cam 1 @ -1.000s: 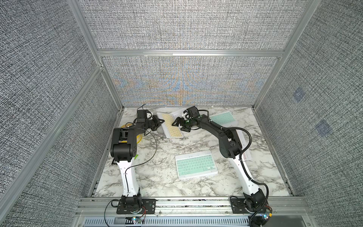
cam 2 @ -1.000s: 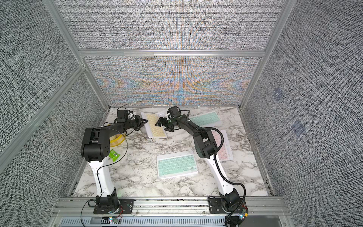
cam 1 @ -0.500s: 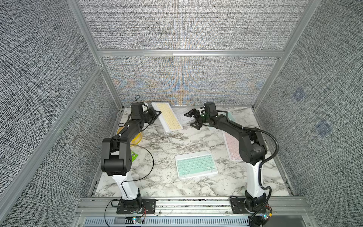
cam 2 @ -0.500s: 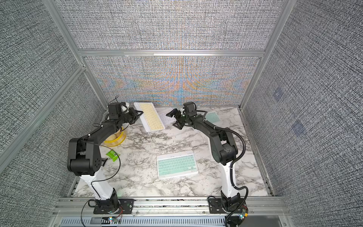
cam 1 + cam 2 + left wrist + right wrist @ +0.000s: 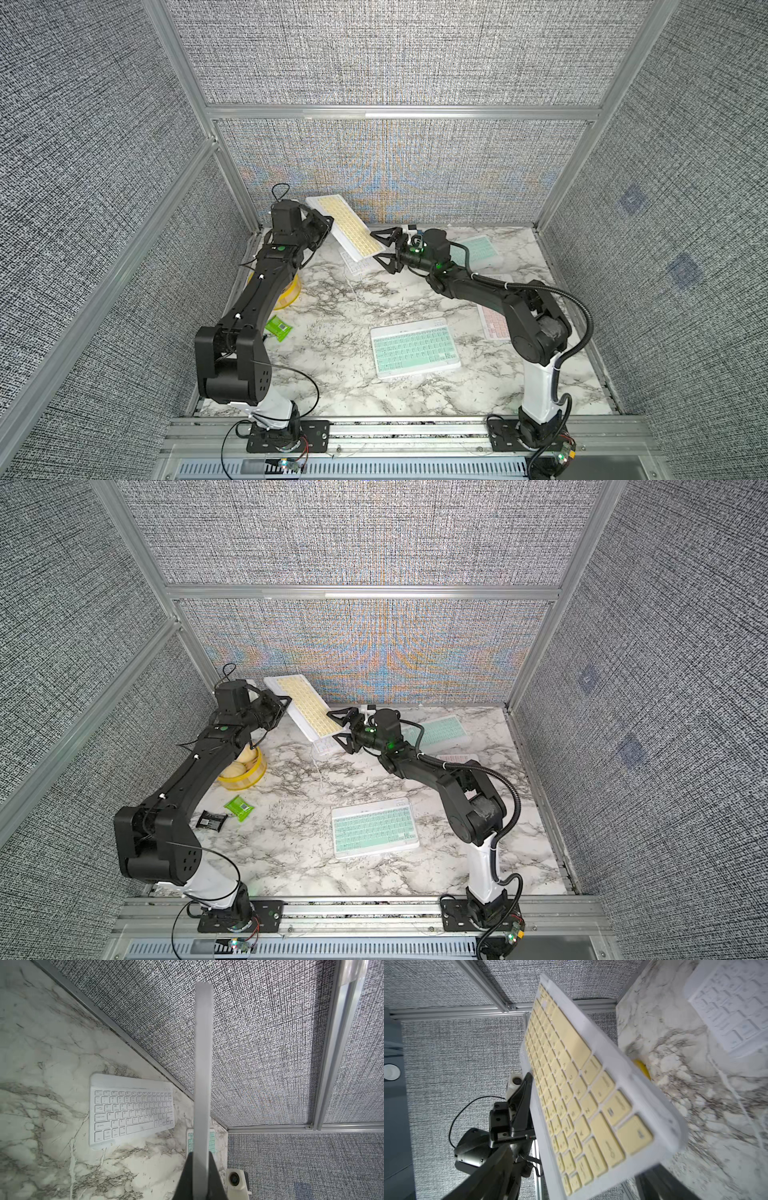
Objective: Stack the numeric keypads
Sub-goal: Pick up the numeric keypad from the center of the board.
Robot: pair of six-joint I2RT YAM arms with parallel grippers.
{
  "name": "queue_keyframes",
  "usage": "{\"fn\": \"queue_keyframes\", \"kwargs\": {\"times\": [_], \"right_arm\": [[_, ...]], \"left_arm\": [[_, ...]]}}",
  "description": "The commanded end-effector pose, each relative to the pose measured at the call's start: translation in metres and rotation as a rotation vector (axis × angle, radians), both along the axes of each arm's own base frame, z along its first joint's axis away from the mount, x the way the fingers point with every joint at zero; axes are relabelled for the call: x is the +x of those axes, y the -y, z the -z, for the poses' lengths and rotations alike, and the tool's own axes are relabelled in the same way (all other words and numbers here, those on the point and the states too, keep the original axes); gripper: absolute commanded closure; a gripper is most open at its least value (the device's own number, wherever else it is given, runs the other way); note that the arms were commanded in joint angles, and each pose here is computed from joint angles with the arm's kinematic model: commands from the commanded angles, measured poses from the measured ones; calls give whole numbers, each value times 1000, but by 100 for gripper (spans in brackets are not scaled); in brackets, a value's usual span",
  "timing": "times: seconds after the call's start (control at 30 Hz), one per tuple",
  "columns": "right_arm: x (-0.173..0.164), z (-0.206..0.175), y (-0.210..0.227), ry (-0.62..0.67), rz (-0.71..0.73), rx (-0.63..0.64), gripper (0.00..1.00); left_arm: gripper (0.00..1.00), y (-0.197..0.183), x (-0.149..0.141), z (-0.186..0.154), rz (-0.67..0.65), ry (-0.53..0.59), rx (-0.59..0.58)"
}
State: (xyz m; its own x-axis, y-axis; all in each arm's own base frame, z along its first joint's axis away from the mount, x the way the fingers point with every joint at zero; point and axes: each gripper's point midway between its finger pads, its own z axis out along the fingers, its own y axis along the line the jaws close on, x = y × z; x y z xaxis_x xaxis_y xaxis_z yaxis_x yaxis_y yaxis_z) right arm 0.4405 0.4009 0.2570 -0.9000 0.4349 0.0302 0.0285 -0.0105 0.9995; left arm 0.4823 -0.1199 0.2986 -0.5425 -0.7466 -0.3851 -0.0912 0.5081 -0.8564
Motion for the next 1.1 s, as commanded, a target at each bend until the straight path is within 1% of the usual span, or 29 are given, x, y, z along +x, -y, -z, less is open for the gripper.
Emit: {"fn": "queue_keyframes", "kwargs": {"times": [0.0,0.13,0.17,0.2,0.23,0.3,0.5,0.7,0.83,0.9,0.97,1.0,1.07], "right_arm": [[-1,-30,-5,67,15,95,16],[-4,-36,-7,78,29,106,23],[-5,-38,-7,80,34,110,27],[-5,-39,-7,81,40,113,33],[-6,-41,-7,79,44,118,37],[-8,-44,-7,80,48,131,44],[-12,-50,-13,75,41,149,60],[-13,-44,-10,51,58,137,79],[-12,-38,-3,32,93,136,87],[-11,-36,-2,24,99,139,89],[-10,-36,0,25,105,141,92],[-7,-35,2,24,112,140,93],[-4,-34,6,23,123,138,94]], "left_arm": [[100,-6,-3,-13,-68,29,-6],[100,-9,-11,-12,-108,20,-6],[100,-9,-13,-12,-113,21,-9],[100,-10,-15,-11,-124,20,-9],[100,-12,-17,-11,-136,22,-7],[100,-13,-19,-12,-150,31,-9],[100,-9,-19,-12,-148,33,-13],[100,2,-16,-9,-115,33,-26],[100,6,-16,-9,-97,34,-27],[99,8,-16,-9,-87,39,-29],[95,12,-16,-10,-66,41,-41],[92,15,-16,-12,-53,46,-49],[80,18,-16,-11,-33,44,-52]]}}
